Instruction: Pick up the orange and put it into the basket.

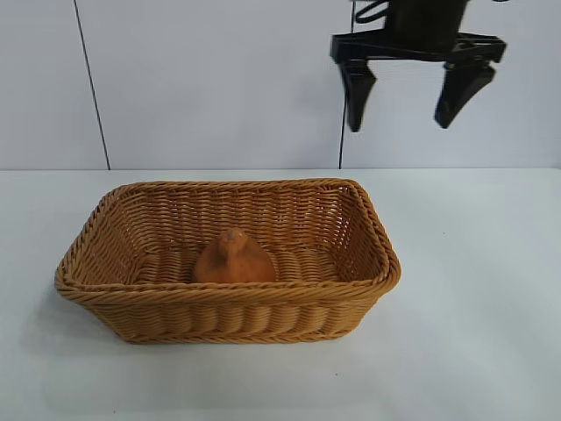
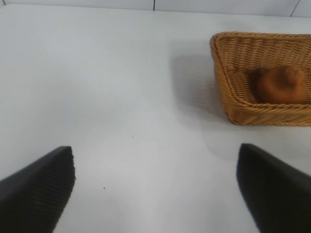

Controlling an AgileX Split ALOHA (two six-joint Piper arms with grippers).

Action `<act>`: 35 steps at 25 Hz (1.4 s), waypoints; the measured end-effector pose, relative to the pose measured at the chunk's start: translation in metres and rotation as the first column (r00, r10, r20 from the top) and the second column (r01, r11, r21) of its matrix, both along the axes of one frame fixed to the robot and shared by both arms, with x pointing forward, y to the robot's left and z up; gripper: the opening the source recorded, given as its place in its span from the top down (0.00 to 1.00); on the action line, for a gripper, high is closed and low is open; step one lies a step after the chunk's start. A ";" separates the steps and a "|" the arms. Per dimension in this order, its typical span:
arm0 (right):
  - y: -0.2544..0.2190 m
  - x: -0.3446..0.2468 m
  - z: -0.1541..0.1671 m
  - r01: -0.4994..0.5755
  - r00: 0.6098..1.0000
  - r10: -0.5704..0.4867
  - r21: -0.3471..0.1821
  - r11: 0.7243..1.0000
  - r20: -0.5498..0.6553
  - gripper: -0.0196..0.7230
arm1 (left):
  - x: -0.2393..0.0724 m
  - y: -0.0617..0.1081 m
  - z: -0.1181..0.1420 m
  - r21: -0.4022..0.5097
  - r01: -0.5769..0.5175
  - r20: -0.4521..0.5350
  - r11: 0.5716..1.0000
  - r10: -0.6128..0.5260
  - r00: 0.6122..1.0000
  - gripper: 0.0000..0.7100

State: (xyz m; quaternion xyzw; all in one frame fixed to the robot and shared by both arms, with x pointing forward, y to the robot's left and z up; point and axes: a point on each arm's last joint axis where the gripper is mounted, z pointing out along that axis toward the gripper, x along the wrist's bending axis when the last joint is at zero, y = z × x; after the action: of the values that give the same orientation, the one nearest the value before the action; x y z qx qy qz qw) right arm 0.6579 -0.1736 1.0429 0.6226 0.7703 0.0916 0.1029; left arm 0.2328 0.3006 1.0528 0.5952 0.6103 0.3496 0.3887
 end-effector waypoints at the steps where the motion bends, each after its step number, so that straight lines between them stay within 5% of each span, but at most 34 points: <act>1: -0.017 0.005 0.000 0.038 0.999 -0.038 -0.003 0.999 0.001 0.04 | 0.000 0.000 0.000 0.000 0.000 0.000 1.000 0.000 1.000 0.09; 9: -0.124 0.018 -0.002 0.261 0.965 -0.261 -0.014 0.965 -0.005 0.04 | 0.000 0.000 0.000 0.000 0.000 0.000 1.000 0.000 1.000 0.09; 18: -0.125 -0.019 -0.026 0.236 0.959 -0.237 -0.029 0.971 -0.152 0.04 | 0.000 0.000 0.000 0.000 0.000 0.000 1.000 0.000 1.000 0.09; 35: -0.127 -0.214 -0.020 0.215 0.941 -0.221 -0.053 0.975 -0.257 0.04 | 0.000 0.000 0.000 0.000 0.000 0.000 1.000 0.000 1.000 0.09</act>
State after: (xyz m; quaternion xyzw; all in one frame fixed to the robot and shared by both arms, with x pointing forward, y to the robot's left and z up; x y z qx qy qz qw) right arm 0.4437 -0.3005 1.0230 0.7093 0.7046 -0.0124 0.0176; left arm 0.2328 0.3006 1.0528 0.5952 0.6103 0.3496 0.3887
